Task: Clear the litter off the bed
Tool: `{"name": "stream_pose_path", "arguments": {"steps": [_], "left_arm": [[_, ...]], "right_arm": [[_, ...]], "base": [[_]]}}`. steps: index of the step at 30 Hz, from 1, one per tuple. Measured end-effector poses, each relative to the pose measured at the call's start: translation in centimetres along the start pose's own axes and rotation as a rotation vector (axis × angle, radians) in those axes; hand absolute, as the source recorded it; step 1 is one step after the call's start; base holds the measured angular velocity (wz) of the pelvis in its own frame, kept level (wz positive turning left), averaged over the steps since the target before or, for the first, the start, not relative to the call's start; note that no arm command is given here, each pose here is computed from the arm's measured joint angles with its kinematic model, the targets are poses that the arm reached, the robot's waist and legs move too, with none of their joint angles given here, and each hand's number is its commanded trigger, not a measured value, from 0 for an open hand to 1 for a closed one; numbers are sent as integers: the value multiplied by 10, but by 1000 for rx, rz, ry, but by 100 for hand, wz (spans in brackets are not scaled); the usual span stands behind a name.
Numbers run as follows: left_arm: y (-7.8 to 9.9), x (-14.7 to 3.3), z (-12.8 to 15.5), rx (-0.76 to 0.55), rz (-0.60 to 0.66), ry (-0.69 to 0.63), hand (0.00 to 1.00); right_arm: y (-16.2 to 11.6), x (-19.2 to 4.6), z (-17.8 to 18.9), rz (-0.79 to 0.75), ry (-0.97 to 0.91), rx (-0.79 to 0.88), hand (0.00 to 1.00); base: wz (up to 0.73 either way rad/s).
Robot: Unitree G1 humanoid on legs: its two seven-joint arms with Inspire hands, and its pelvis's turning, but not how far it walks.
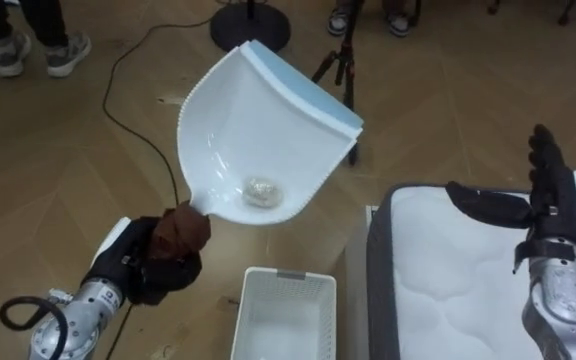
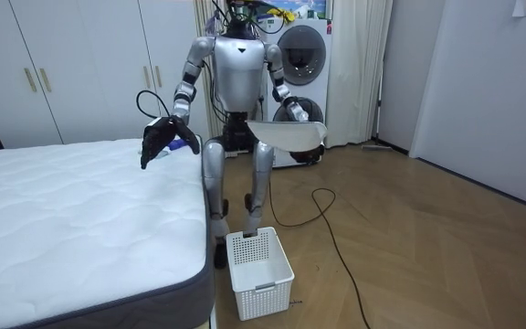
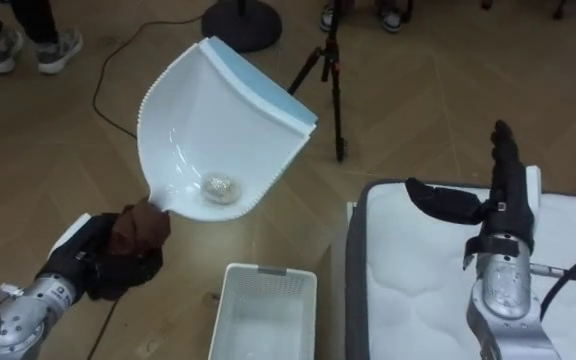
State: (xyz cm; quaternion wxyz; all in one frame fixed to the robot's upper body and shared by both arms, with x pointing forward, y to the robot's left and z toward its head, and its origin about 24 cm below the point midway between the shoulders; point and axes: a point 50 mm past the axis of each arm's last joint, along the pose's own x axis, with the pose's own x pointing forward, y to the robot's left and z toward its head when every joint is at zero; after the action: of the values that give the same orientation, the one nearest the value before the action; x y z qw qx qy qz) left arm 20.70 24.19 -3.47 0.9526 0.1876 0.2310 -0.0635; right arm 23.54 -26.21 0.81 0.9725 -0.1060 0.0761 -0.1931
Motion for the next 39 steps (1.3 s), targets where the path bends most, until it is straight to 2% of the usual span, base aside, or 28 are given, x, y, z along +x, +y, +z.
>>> {"name": "stream_pose_path", "arguments": {"steps": [4,7,14,20,24,34,39], "left_arm": [[-3,0,-11,14,-16,51,100],[-8,-1,-22,79,-46,119,100],[-5,-5,-39,150,-84,215,100],[0,-4,-39,287,-117,241,100],[4,-4,-41,326,-121,260,100],[18,25,-6,604,-116,205,100],[23,41,14,873,-122,208,100]], "right_arm": [[2,1,-2,24,4,-6,0],[-1,2,-14,15,45,-40,0],[-4,8,-13,4,41,-78,0],[-6,21,-9,-32,29,-116,0],[-6,25,-5,-62,10,-154,0],[-1,39,0,-103,-2,-228,0],[6,39,-6,-90,19,-268,0]], "base": [[-3],[13],[0],[8],[-5],[-7],[-17]]}}
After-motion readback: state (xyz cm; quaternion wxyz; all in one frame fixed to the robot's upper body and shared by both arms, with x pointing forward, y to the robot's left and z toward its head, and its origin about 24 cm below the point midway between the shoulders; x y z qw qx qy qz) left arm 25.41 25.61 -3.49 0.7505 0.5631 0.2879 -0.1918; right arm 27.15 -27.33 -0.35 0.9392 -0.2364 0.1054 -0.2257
